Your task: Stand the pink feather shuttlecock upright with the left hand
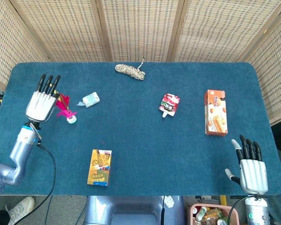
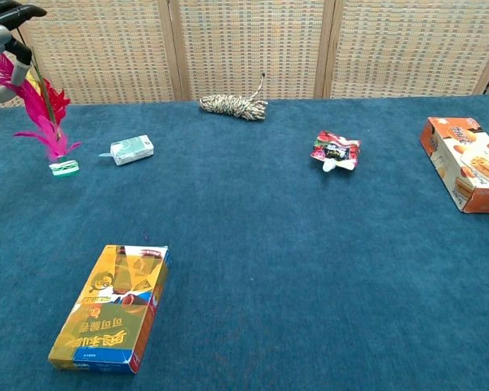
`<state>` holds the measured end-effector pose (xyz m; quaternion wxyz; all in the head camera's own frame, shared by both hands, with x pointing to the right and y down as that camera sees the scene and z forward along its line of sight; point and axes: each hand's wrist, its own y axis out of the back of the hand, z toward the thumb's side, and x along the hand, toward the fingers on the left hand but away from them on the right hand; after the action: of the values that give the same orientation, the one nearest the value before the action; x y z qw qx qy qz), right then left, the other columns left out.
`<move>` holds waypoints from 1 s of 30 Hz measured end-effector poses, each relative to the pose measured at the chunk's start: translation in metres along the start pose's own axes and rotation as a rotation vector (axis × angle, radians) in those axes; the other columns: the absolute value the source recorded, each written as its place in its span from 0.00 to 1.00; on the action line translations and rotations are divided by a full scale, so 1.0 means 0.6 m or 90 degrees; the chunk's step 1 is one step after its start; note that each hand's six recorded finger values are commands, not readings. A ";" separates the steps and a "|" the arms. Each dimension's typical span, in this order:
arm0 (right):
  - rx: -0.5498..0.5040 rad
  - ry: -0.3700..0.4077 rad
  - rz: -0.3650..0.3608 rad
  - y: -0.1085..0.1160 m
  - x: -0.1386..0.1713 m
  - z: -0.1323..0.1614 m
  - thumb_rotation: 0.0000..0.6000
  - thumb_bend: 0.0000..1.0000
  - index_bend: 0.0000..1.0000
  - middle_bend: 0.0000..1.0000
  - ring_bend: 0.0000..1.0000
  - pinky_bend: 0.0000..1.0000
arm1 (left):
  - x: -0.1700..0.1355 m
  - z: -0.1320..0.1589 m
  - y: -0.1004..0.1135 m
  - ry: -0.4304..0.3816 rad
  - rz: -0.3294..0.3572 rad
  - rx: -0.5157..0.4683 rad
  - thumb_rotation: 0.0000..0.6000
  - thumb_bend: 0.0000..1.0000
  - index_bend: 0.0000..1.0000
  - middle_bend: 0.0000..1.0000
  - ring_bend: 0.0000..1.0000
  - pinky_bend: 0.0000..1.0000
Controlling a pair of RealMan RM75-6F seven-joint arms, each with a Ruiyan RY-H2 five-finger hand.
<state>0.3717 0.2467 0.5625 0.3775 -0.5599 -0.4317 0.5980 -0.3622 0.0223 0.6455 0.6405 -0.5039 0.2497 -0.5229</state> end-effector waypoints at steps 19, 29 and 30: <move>-0.011 0.010 0.004 0.004 0.005 0.004 1.00 0.00 0.00 0.00 0.00 0.00 | -0.038 0.102 -0.029 -0.121 0.008 0.034 1.00 0.43 0.71 0.00 0.00 0.00; -0.012 0.023 0.008 0.004 0.010 0.012 1.00 0.00 0.00 0.00 0.00 0.00 | -0.090 0.102 -0.015 -0.121 0.028 -0.007 1.00 0.00 0.00 0.00 0.00 0.00; -0.013 0.024 0.007 0.005 0.011 0.013 1.00 0.00 0.00 0.00 0.00 0.00 | -0.097 0.097 -0.010 -0.116 0.034 -0.017 1.00 0.00 0.00 0.00 0.00 0.00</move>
<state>0.3635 0.2512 0.5574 0.3766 -0.5774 -0.4275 0.5848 -0.3345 0.0989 0.6603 0.6675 -0.5509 0.2105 -0.4546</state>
